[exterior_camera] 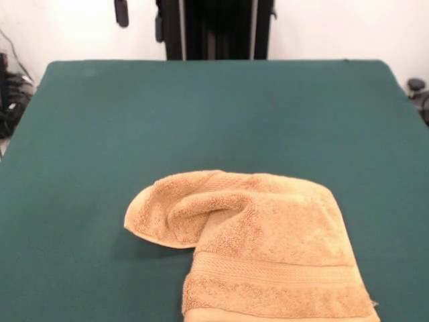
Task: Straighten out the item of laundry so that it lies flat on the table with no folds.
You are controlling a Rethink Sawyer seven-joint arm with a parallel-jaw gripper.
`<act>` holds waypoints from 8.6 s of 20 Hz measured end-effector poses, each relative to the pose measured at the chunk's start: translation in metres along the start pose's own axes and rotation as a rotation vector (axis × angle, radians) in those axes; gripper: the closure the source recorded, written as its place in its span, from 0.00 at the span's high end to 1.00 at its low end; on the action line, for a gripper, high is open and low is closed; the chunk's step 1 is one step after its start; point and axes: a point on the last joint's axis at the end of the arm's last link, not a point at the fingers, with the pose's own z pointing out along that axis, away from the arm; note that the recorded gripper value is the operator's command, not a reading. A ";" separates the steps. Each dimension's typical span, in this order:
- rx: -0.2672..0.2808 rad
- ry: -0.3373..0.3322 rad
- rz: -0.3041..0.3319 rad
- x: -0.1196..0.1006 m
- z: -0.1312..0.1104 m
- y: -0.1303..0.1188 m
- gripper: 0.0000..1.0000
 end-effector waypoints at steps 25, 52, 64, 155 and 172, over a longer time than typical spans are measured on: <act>-0.203 -0.138 -0.018 -0.101 0.131 0.075 1.00; -0.210 -0.082 -0.070 -0.099 0.158 0.105 1.00; -0.165 -0.098 -0.095 -0.106 0.156 0.097 1.00; -0.238 -0.286 -0.150 -0.076 0.177 0.065 0.00; -0.154 -0.265 -0.189 -0.064 0.139 0.065 0.00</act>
